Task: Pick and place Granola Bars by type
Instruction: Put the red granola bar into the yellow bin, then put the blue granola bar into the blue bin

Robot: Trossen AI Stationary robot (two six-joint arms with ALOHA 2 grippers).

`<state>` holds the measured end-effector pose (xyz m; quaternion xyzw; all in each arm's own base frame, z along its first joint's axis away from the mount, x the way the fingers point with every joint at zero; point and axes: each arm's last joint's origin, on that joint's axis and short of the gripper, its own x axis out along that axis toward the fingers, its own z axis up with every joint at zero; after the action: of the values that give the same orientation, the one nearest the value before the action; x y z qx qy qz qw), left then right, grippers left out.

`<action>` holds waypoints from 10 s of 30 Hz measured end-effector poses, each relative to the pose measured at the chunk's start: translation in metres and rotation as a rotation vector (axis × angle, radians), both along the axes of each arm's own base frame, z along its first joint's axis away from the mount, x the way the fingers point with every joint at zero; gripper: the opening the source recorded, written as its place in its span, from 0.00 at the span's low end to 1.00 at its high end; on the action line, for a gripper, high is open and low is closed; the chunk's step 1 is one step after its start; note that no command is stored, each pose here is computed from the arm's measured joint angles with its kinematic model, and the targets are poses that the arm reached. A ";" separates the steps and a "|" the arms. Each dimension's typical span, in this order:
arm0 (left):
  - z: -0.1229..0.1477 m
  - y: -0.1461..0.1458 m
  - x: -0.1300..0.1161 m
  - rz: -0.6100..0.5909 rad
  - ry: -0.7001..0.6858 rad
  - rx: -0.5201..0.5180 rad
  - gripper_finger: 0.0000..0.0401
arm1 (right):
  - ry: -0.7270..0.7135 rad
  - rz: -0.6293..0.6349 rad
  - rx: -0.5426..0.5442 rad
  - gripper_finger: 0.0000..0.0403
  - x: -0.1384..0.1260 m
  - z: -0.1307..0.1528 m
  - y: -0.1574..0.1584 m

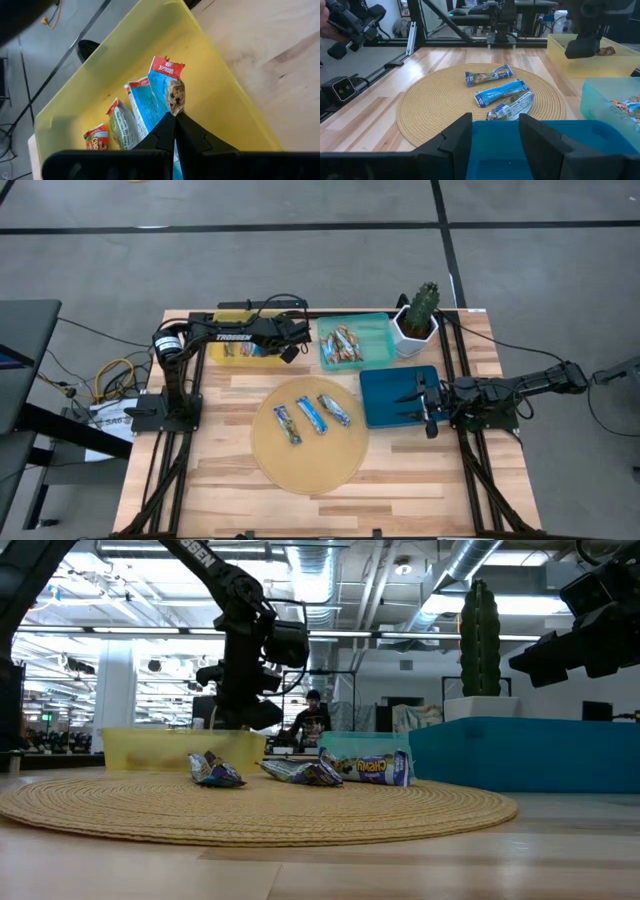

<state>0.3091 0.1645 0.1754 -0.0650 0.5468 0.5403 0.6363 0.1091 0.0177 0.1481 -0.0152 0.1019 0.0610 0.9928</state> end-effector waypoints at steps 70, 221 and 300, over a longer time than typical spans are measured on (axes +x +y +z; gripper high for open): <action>-0.007 -0.215 -0.108 -1.428 -0.416 -0.289 0.35 | 0.000 0.000 0.000 0.38 0.000 0.000 0.000; -0.007 -0.171 -0.212 -1.434 -1.144 0.314 0.35 | -0.037 -0.208 0.541 0.38 0.007 0.028 -0.002; -0.007 -0.171 -0.212 -1.434 -1.144 0.314 0.35 | 0.954 -0.548 0.129 0.38 0.261 -0.006 0.033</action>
<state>0.0974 -0.0067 0.1684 0.1188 -0.0199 -0.0282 0.9923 0.3706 0.0503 0.1416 0.1020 0.5367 -0.1935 0.8150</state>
